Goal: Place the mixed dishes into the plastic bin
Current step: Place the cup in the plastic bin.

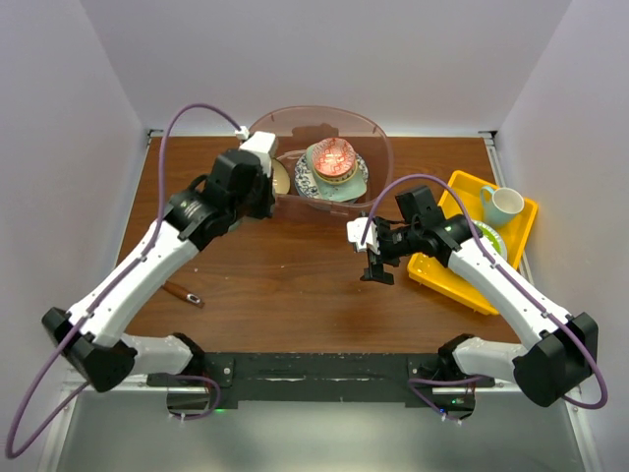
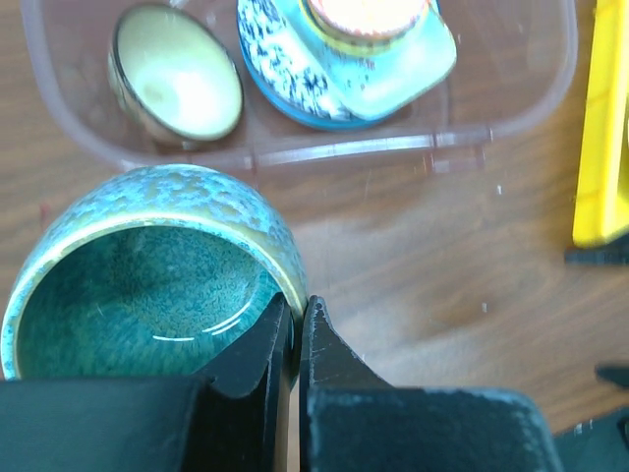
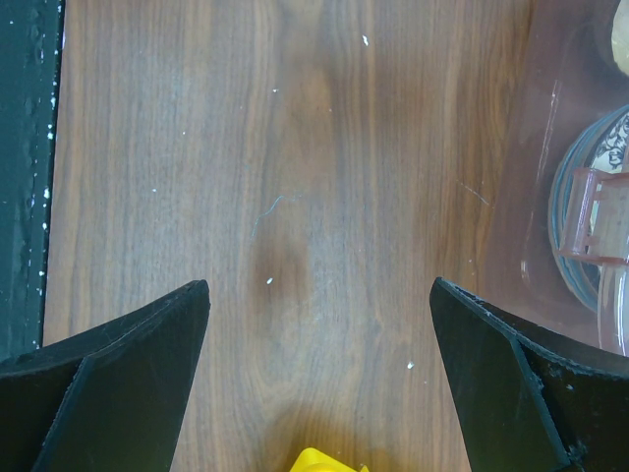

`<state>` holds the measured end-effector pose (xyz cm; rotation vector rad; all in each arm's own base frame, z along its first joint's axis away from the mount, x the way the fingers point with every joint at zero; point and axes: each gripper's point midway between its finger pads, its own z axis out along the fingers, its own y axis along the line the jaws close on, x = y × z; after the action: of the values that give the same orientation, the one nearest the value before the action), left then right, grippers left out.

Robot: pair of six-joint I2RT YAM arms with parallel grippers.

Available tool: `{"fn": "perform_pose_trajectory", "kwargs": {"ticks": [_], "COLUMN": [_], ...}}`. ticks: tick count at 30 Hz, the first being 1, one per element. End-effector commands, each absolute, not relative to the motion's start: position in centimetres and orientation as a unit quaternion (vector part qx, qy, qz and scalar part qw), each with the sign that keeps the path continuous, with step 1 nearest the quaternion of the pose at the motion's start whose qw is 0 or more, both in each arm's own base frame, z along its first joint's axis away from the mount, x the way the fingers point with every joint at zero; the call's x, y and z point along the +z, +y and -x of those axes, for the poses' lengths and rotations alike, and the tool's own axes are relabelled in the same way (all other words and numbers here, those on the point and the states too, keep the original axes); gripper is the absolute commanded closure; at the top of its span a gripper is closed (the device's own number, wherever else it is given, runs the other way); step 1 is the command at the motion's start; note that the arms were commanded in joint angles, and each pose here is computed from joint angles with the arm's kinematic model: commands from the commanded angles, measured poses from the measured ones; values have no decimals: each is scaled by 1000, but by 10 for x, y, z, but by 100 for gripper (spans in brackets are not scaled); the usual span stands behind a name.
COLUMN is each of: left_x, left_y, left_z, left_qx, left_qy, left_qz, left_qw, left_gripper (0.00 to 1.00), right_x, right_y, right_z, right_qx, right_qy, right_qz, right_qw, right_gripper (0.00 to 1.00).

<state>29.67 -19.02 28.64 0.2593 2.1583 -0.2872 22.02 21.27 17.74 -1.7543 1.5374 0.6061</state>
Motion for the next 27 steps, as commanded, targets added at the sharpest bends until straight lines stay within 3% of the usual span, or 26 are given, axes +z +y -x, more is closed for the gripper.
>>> {"fn": "perform_pose_trajectory", "kwargs": {"ticks": [1,11,27], "left_x": [352,365,306], "left_y": [-189,-218,-235], "left_z": [-353,-438,-523], "left_qx": [-122,-123,-61], "left_qy": [822,813,829], "left_qz": [-77,-85,-104], "left_qw": [551,562,546], "left_gripper": [100,100,100], "right_x": [185,186,184], "right_y": [215,215,215], "right_z": [-221,-220,-219], "right_qx": [238,239,240], "right_qy": [586,582,581], "right_qz": [679,681,683], "right_qw": [372,373,371], "right_gripper": [2,2,2]}}
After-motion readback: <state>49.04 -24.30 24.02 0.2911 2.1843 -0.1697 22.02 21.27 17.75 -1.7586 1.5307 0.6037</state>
